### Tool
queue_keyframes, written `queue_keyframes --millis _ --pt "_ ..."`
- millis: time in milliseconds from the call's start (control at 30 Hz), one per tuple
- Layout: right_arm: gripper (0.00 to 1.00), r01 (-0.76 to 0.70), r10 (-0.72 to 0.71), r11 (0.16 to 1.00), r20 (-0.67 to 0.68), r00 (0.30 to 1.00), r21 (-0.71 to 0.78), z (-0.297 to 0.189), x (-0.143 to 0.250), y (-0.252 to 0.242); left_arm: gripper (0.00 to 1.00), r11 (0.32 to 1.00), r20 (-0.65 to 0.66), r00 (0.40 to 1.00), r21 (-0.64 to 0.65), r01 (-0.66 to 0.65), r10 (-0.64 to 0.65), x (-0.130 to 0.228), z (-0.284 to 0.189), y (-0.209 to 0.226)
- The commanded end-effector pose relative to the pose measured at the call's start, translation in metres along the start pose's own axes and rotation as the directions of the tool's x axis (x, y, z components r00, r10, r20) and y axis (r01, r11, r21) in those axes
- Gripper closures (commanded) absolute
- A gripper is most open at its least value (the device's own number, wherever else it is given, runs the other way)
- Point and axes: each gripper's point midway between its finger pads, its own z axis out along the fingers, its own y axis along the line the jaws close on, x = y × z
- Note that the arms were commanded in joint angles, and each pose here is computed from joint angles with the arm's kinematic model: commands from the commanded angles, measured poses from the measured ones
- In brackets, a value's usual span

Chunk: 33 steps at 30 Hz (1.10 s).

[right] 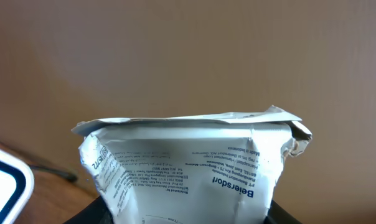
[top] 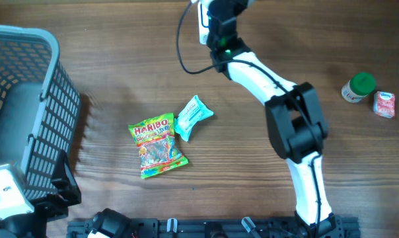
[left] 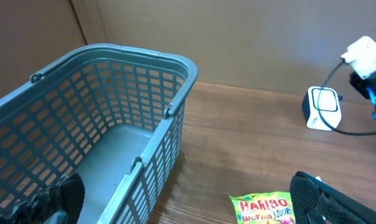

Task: Scan the item barcode
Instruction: 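Hold the white pack at the scanner, then carry it to the right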

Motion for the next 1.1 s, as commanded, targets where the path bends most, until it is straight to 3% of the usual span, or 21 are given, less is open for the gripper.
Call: queue_keyframes --millis 0,500,800,967,1067 --pt "0.54 0.135 -0.135 0.991 -0.001 0.991 0.017 0.006 -0.01 0.028 0.0 1.0 0.006 1.0 -0.007 -0.007 0.007 -0.002 -0.001 0.001" --pt "0.54 0.287 -0.277 0.957 0.161 0.947 -0.04 -0.008 -0.025 0.127 0.0 1.0 0.006 1.0 -0.007 -0.008 0.008 -0.001 -0.001 0.001" --pt "0.55 0.311 -0.305 0.95 0.203 0.93 0.004 0.0 -0.024 0.123 0.0 1.0 0.006 1.0 -0.007 -0.008 0.008 -0.001 -0.001 0.001" --pt "0.55 0.279 -0.288 0.958 0.208 0.935 0.07 -0.003 -0.034 0.103 0.0 1.0 0.006 1.0 -0.007 -0.008 0.008 -0.001 -0.001 0.001" --pt "0.58 0.225 -0.239 0.968 0.141 0.961 0.107 -0.003 -0.036 0.069 0.0 1.0 0.006 1.0 -0.007 -0.008 0.008 -0.001 -0.001 0.001"
